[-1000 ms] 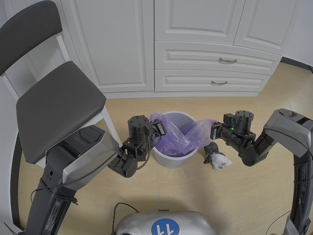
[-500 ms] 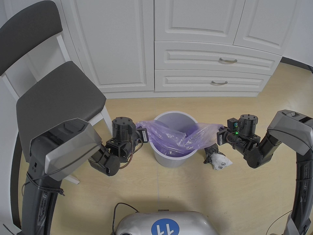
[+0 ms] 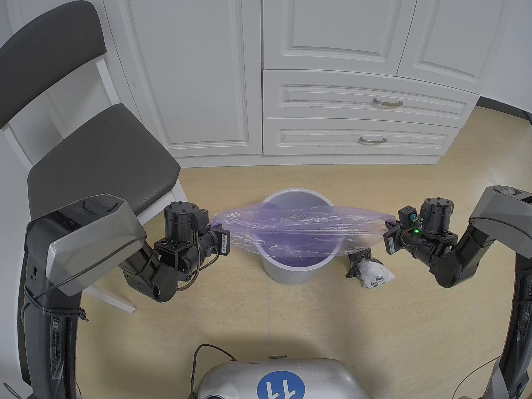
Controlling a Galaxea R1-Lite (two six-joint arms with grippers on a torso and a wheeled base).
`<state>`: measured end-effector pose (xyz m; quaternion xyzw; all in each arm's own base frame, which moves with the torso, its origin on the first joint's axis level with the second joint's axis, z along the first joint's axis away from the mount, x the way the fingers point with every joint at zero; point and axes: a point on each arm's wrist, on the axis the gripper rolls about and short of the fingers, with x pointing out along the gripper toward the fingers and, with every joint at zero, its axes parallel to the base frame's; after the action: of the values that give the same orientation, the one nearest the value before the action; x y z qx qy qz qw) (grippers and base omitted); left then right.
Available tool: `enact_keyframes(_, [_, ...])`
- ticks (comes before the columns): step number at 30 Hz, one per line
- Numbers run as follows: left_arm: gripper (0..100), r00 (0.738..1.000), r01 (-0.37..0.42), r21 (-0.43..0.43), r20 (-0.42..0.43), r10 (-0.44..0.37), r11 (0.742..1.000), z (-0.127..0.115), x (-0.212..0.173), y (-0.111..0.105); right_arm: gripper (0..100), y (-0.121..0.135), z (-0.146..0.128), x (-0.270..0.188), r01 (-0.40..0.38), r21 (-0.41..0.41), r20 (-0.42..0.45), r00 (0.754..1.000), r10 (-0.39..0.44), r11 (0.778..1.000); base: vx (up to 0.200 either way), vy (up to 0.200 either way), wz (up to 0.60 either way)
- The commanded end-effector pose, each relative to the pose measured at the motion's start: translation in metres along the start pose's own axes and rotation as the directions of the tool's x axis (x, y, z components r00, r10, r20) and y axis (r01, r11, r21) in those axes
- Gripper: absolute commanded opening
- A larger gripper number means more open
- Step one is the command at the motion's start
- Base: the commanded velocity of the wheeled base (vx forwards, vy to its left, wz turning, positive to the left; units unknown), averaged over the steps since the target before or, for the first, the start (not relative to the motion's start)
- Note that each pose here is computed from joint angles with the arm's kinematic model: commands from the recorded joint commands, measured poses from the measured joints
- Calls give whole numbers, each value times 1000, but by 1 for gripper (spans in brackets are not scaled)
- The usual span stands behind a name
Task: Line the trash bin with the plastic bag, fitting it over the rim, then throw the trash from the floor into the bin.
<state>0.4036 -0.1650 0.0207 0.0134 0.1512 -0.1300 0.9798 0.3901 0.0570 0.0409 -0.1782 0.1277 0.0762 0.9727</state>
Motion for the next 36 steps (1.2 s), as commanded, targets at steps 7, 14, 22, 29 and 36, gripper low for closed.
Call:
enact_keyframes(7, [0, 998, 52, 46, -48, -50, 998, -4, -22, -5, 0, -1, -3, -23, -30, -96, -48, 999, 25, 995, 0, 0, 0])
enact_keyframes(14, [0, 995, 71, 50, -69, -68, 996, -9, -25, -7, 0, 2, -5, -34, -66, -129, -106, 993, 53, 989, 0, 0, 0])
enact_keyframes(22, [0, 990, 90, 57, -112, -84, 994, -43, -5, -21, 0, 22, -27, -15, -118, -134, -158, 983, 97, 984, 0, 0, 0])
enact_keyframes(29, [0, 993, 72, 55, -101, -66, 996, -61, 14, -24, 0, 40, -48, -5, -160, -141, -215, 968, 127, 977, 0, 0, 0])
enact_keyframes(36, [0, 992, 66, 53, -109, -59, 996, -66, 18, -22, 0, 53, -58, -3, -192, -148, -246, 957, 152, 970, 0, 0, 0])
